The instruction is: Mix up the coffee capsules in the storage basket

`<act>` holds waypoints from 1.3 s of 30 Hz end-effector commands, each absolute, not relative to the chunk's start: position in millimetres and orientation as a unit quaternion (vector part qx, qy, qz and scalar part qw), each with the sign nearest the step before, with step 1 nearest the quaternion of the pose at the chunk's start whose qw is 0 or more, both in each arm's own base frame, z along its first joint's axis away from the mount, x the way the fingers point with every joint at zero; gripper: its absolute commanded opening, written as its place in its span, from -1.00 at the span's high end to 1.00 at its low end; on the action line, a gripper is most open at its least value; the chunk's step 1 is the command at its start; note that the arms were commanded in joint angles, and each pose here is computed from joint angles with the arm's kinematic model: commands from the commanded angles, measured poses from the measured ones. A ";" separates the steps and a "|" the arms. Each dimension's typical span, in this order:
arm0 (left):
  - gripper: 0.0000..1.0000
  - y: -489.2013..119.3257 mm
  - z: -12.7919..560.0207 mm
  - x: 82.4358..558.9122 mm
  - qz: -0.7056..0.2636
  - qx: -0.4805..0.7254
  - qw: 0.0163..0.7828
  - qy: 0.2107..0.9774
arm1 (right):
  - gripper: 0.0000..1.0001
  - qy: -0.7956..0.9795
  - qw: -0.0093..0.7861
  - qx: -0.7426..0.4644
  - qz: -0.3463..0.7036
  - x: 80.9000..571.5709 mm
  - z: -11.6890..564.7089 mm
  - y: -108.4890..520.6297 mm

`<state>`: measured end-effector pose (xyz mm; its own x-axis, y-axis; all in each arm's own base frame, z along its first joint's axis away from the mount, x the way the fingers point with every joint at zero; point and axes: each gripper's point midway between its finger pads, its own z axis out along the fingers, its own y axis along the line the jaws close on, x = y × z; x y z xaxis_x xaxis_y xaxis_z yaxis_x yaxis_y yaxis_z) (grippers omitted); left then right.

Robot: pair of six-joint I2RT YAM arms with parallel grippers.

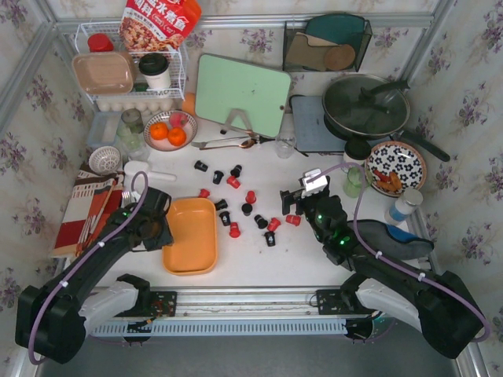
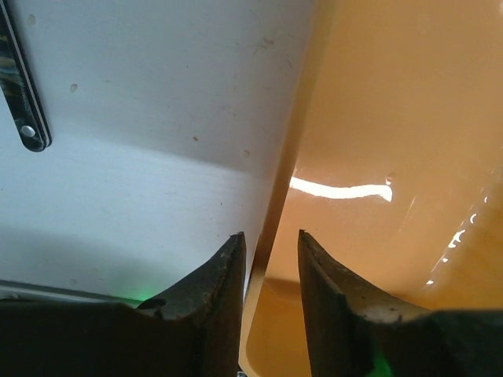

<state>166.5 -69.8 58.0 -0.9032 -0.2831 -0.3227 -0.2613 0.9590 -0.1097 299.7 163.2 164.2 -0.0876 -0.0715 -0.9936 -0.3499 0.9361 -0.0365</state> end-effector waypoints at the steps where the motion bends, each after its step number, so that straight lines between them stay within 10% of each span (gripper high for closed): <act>1: 0.30 -70.1 57.6 174.8 -0.035 -0.146 0.191 0.970 | -0.93 0.723 0.667 -0.140 0.112 301.9 172.2 165.9; 14: 1.00 -68.1 72.3 175.2 -0.043 -0.147 0.216 0.964 | -0.92 0.731 0.657 -0.149 0.110 304.3 167.6 170.4; 39: 1.00 -83.9 215.3 292.1 -0.179 -0.246 0.525 0.795 | -0.81 0.714 0.666 -0.132 0.170 294.9 204.2 217.4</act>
<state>248.8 -77.8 172.5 -0.5532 -0.4364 -0.7096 -0.2210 0.8982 -0.3801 296.1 200.4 190.5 -0.0798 -0.0578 -0.9951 -0.4139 0.9101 -0.0197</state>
